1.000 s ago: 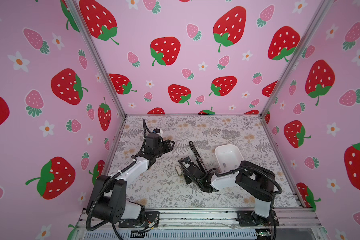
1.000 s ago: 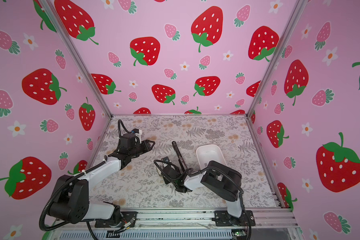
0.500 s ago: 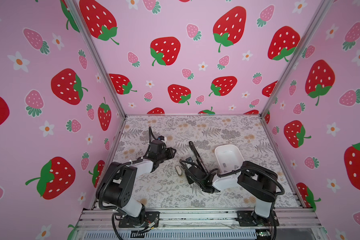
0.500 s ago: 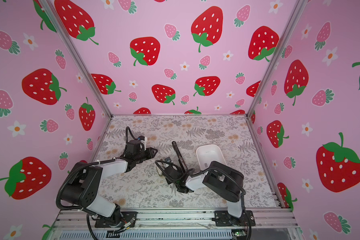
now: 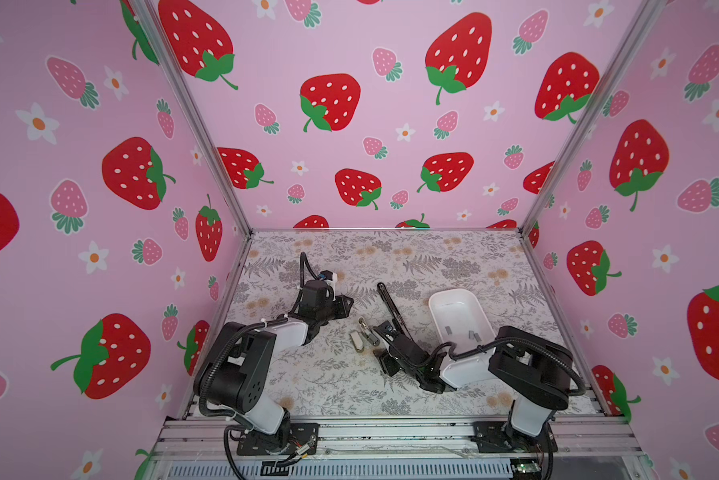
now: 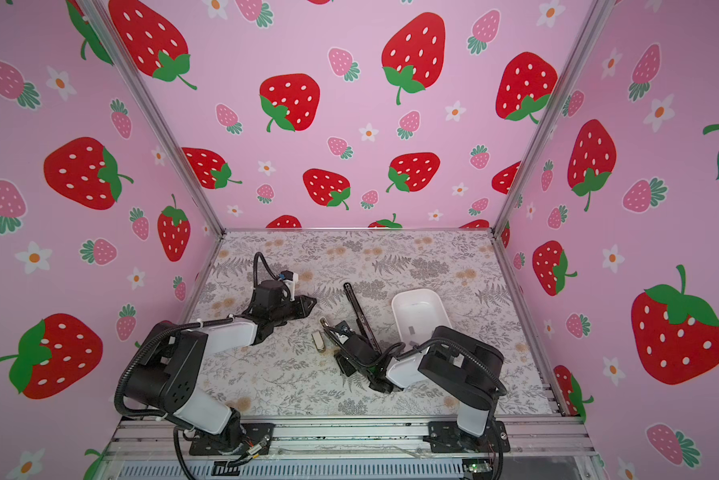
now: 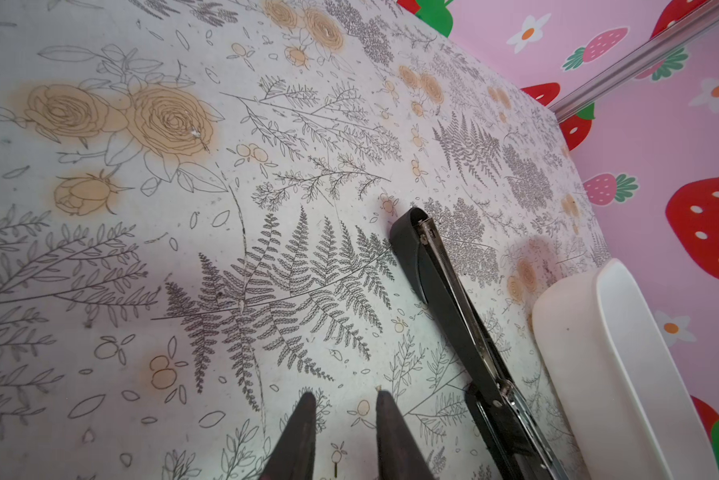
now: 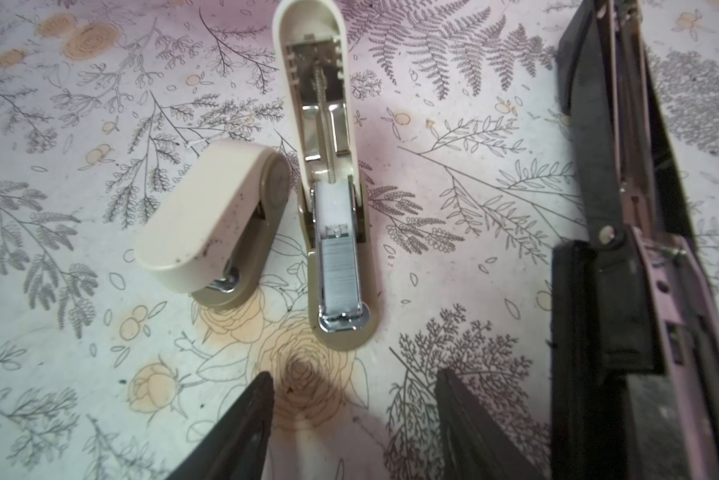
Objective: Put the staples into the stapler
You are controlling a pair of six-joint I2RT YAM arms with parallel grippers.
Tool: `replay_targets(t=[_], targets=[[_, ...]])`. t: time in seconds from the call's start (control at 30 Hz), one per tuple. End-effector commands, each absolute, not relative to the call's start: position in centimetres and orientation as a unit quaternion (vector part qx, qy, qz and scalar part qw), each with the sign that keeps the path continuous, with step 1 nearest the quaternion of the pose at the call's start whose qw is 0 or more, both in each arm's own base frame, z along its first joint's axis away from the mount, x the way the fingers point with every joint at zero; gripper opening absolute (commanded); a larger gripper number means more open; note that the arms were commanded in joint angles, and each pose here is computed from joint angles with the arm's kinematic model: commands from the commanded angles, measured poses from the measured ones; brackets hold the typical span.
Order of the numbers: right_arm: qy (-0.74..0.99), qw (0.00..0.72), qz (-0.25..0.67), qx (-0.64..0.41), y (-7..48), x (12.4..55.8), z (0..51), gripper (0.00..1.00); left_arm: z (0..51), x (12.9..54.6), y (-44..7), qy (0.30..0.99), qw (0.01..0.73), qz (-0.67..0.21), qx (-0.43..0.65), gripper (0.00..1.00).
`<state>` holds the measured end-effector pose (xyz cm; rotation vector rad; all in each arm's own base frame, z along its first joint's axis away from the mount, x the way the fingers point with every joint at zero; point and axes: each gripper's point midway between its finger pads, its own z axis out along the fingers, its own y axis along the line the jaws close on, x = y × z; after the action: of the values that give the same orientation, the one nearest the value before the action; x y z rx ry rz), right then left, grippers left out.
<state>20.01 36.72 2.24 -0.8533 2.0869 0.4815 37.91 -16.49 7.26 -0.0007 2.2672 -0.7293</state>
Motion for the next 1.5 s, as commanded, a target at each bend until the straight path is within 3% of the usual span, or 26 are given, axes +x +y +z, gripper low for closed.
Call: replay_targets(t=[0.0,0.53,0.77,0.97,1.47], targets=[[0.823,0.404,0.194,-0.349,37.4,20.2,1.9,0.63,7.4,38.3,-16.2,0.879,0.397,-0.264,0.018,0.27],[0.822,0.398,0.192,-0.358,37.4,21.0,0.5,0.52,5.3,35.3,-16.5,0.877,0.409,-0.250,0.041,0.26],[0.819,0.392,0.203,-0.366,37.4,20.5,-0.1,0.38,5.8,35.3,-18.2,0.870,0.414,-0.255,0.076,0.27],[0.819,0.386,0.208,-0.370,37.9,20.3,-0.6,0.33,6.2,34.6,-19.8,0.858,0.424,-0.268,0.110,0.26],[0.822,0.395,0.209,-0.352,37.6,20.7,-0.1,0.32,7.2,31.3,-22.2,0.810,0.466,-0.280,0.219,0.27]])
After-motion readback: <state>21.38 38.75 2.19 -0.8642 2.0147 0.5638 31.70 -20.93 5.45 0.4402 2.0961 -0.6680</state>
